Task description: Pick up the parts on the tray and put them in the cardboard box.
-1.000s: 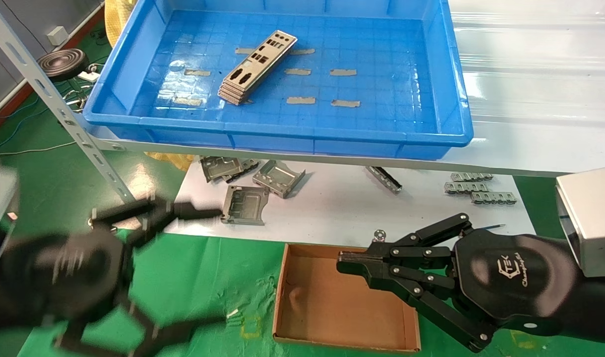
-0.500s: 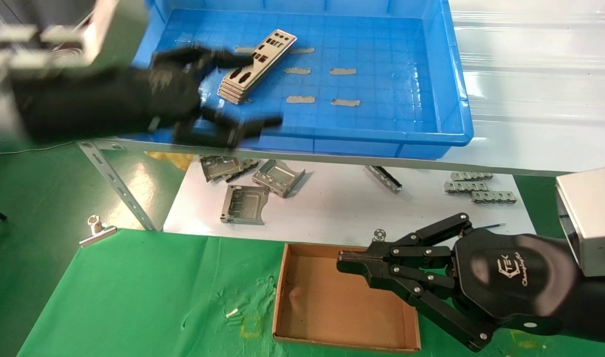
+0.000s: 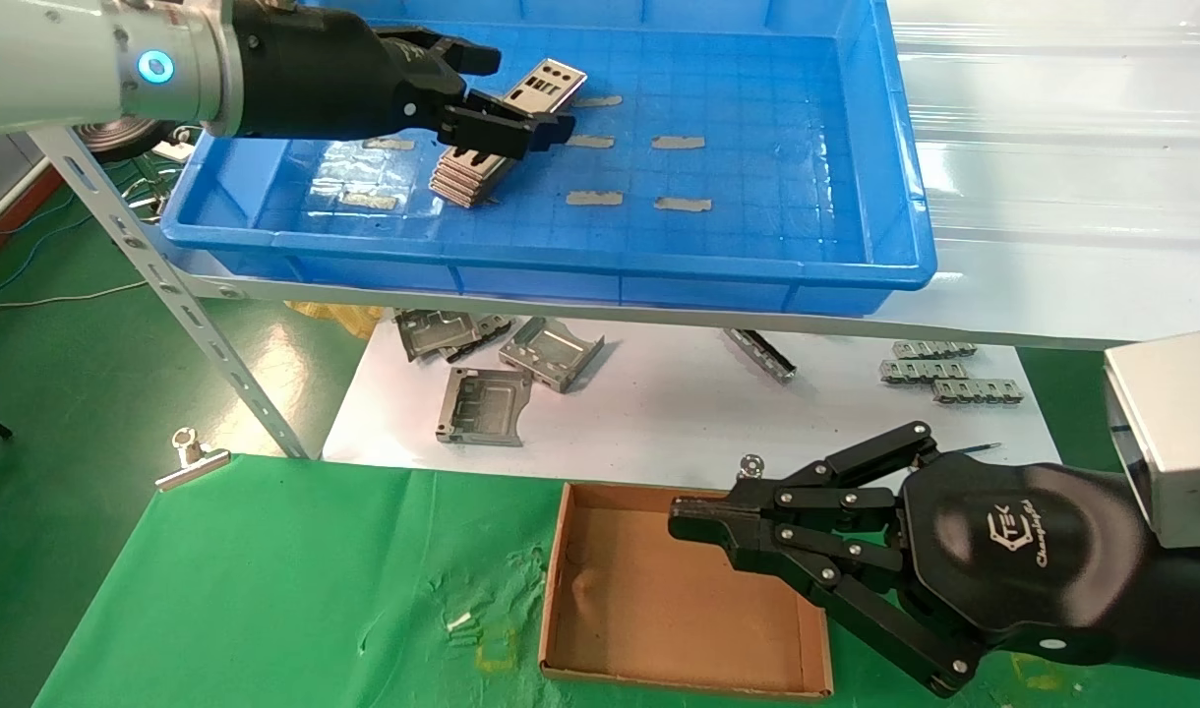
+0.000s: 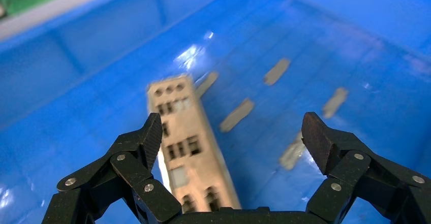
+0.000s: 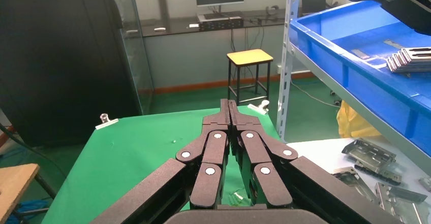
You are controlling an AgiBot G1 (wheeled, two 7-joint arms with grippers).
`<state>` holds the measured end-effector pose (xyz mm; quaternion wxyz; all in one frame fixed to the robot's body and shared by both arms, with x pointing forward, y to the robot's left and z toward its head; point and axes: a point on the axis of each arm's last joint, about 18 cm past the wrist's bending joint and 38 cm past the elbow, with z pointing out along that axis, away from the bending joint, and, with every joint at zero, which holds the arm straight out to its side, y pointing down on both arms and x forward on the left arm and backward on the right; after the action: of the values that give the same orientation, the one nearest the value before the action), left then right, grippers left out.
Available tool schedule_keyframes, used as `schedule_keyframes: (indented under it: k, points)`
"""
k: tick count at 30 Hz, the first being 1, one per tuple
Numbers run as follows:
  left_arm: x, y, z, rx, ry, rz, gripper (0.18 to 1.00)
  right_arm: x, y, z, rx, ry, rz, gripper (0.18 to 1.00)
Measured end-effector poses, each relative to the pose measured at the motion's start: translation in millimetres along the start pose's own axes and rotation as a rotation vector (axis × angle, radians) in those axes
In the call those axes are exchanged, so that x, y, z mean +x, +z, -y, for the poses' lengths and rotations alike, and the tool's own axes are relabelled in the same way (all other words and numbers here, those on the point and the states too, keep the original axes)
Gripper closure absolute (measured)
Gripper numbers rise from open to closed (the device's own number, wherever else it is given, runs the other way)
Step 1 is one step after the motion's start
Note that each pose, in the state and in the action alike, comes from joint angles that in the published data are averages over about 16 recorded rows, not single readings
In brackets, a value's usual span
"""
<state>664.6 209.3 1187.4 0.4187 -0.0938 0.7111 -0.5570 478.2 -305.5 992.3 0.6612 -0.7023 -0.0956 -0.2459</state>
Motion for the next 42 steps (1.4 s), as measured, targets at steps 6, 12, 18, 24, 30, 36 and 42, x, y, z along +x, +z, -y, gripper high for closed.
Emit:
schedule_keyframes:
  k: [6,12,18,24,30,36,42]
  points:
    - [-8,12,0,-0.049,-0.034,0.032,0.184,0,0,0,0.0,0.0,0.0,0.988]
    - [-12,19,-1,-0.063,-0.048,0.055,0.184,0,0,0,0.0,0.0,0.0,0.988]
    - [-13,23,-3,-0.064,-0.05,0.064,0.184,0,0,0,0.0,0.0,0.0,0.985]
    - [-14,25,-4,-0.06,-0.049,0.07,0.184,0,0,0,0.0,0.0,0.0,0.971]
    - [-14,27,-6,-0.058,-0.046,0.074,0.192,0,0,0,0.0,0.0,0.0,0.931]
    - [-15,29,-7,-0.056,-0.038,0.083,0.219,0,0,0,0.0,0.0,0.0,0.857]
    - [-16,30,-9,-0.056,-0.03,0.091,0.277,0,0,0,0.0,0.0,0.0,0.747]
